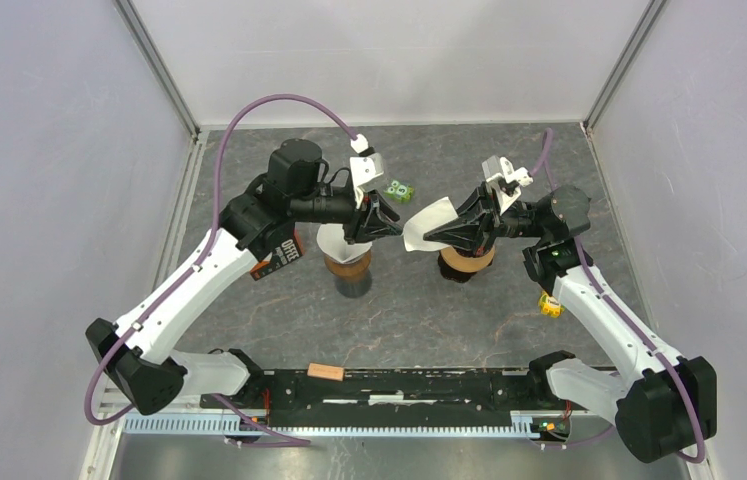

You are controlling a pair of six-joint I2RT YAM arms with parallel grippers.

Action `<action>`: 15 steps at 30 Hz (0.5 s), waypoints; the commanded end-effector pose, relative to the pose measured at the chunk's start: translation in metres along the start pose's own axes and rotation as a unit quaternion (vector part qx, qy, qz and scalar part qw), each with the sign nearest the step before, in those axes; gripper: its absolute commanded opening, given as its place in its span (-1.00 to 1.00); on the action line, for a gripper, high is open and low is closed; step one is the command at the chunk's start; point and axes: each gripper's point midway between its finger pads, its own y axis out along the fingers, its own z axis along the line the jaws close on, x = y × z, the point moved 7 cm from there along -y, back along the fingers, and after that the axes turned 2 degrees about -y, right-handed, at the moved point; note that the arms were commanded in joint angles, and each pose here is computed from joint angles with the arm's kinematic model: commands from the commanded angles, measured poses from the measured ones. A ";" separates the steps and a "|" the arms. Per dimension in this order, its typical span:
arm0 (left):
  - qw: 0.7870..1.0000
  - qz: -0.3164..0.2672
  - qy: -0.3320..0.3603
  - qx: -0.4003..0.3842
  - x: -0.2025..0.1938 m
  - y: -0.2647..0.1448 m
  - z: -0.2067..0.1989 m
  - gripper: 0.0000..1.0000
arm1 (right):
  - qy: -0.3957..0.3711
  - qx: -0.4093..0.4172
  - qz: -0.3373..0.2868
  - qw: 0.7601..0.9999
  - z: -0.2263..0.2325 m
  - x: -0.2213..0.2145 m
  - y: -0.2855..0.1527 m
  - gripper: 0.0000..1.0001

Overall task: Place the coffee filter in the dripper
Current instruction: Pick up the coffee filter from the coffee filter holder.

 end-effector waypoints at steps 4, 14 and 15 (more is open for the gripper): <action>0.999 -0.012 0.037 0.002 0.001 -0.006 -0.002 -0.24 | -0.022 0.000 -0.004 1.000 0.004 0.005 -0.001 -1.00; 0.999 -0.022 0.026 -0.022 0.002 -0.001 -0.005 -0.23 | -0.020 -0.002 -0.004 1.000 0.002 0.003 -0.002 -1.00; 0.999 -0.023 0.028 -0.021 0.003 -0.001 -0.004 -0.23 | -0.020 -0.002 -0.004 1.000 0.002 0.003 -0.002 -1.00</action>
